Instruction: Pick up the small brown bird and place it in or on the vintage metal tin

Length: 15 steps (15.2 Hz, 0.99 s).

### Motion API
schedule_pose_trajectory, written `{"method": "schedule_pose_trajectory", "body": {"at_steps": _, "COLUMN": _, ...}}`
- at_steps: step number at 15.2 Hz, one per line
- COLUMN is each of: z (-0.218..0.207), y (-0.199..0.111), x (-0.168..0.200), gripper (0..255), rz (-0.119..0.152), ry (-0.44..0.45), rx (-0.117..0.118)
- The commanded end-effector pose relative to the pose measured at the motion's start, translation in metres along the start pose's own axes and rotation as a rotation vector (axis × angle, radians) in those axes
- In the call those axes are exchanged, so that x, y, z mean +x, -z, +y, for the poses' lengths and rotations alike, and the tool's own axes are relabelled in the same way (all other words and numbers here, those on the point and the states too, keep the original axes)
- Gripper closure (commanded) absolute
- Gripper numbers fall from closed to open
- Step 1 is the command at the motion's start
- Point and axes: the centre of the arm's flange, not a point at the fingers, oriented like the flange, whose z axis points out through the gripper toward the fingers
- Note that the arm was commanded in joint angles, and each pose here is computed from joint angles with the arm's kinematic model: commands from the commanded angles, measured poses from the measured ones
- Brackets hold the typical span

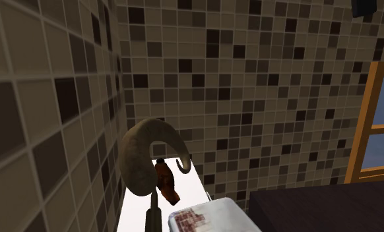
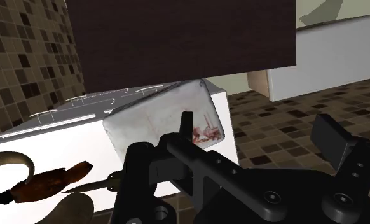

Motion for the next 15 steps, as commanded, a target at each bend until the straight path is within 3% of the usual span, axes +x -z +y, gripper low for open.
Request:
{"method": "schedule_pose_trajectory", "body": {"at_steps": 1, "z": 0.000, "y": 0.000, "x": 0.000, "gripper": 0, "rz": 0.000, "ry": 0.000, "rx": 0.000}}
{"method": "schedule_pose_trajectory", "body": {"at_steps": 15, "z": 0.079, "y": -0.082, "x": 0.136, "gripper": 0, "rz": 0.058, "ry": -0.287, "rx": 0.005}}
